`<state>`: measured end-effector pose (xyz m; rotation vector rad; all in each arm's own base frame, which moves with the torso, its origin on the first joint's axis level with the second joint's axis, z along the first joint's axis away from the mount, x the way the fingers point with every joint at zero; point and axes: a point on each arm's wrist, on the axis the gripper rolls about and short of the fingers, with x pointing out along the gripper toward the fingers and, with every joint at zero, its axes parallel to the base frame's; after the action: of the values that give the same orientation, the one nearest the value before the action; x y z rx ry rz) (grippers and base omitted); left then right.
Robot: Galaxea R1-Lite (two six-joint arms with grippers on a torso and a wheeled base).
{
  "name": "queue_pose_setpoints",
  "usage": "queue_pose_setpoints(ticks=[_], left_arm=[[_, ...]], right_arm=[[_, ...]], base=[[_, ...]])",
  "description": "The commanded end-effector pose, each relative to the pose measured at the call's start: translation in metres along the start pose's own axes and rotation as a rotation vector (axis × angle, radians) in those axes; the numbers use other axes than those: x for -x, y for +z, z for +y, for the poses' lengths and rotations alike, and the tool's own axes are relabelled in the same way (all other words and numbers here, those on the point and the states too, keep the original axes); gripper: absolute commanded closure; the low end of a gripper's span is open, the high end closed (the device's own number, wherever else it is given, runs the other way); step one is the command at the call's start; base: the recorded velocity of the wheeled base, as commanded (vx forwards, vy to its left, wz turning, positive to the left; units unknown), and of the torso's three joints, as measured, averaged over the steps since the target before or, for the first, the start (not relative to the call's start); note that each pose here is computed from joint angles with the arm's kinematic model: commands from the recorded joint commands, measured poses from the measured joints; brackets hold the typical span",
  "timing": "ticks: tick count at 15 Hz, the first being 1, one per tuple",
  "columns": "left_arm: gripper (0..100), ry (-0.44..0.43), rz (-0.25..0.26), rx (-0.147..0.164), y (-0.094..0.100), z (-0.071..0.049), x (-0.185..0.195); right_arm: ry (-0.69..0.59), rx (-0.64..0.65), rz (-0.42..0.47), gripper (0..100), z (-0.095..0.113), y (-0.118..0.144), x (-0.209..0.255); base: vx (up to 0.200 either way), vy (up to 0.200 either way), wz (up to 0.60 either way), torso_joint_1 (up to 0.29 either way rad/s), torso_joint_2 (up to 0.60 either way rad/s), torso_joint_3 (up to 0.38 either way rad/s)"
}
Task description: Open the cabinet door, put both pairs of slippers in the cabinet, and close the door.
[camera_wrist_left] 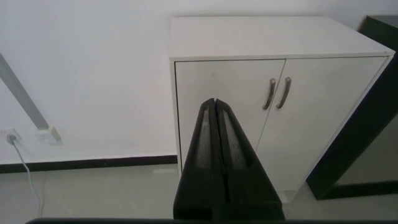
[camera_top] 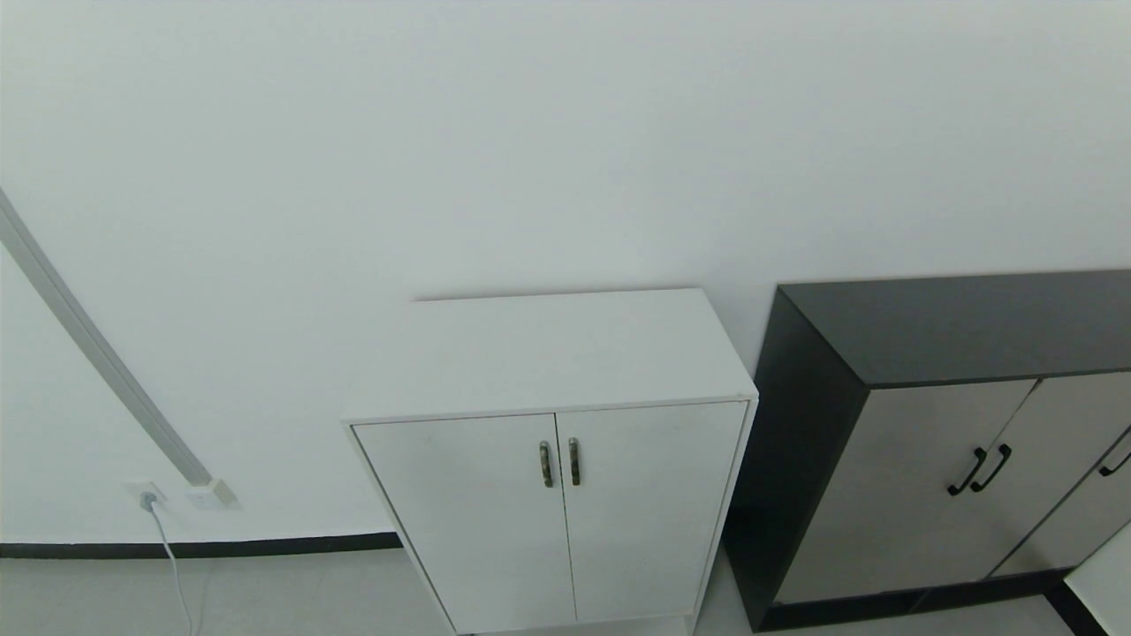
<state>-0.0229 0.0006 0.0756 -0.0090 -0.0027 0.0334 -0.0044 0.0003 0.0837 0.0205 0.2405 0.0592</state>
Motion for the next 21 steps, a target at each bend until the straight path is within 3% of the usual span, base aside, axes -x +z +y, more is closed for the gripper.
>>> queue_pose_setpoints(ticks=[1,4,8,13,18,21], left_arm=[[100,0.002,0.001,0.000,0.000,0.000,0.000],[100,0.002,0.001,0.000,0.000,0.000,0.000],[100,0.002,0.001,0.002,0.000,0.000,0.000],[100,0.002,0.001,0.002,0.000,0.000,0.000],[100,0.002,0.001,0.003,0.000,0.000,0.000],[100,0.002,0.001,0.003,0.000,0.000,0.000]], right_arm=[[0.003,0.001,0.009,100,0.000,0.001,-0.001],[-0.010,0.069,0.006,100,-0.001,-0.005,-0.001],[-0.030,0.048,-0.011,100,0.000,-0.005,0.000],[-0.135,0.019,-0.125,100,0.001,-0.009,0.008],[-0.127,-0.011,-0.147,100,0.001,-0.009,0.009],[-0.040,0.005,-0.196,100,0.000,-0.011,0.013]], base=[[0.000,0.000,0.00,0.000,0.00,0.000],[0.000,0.000,0.00,0.000,0.00,0.000],[0.000,0.000,0.00,0.000,0.00,0.000],[0.000,0.000,0.00,0.000,0.00,0.000],[0.000,0.000,0.00,0.000,0.00,0.000],[0.000,0.000,0.00,0.000,0.00,0.000]])
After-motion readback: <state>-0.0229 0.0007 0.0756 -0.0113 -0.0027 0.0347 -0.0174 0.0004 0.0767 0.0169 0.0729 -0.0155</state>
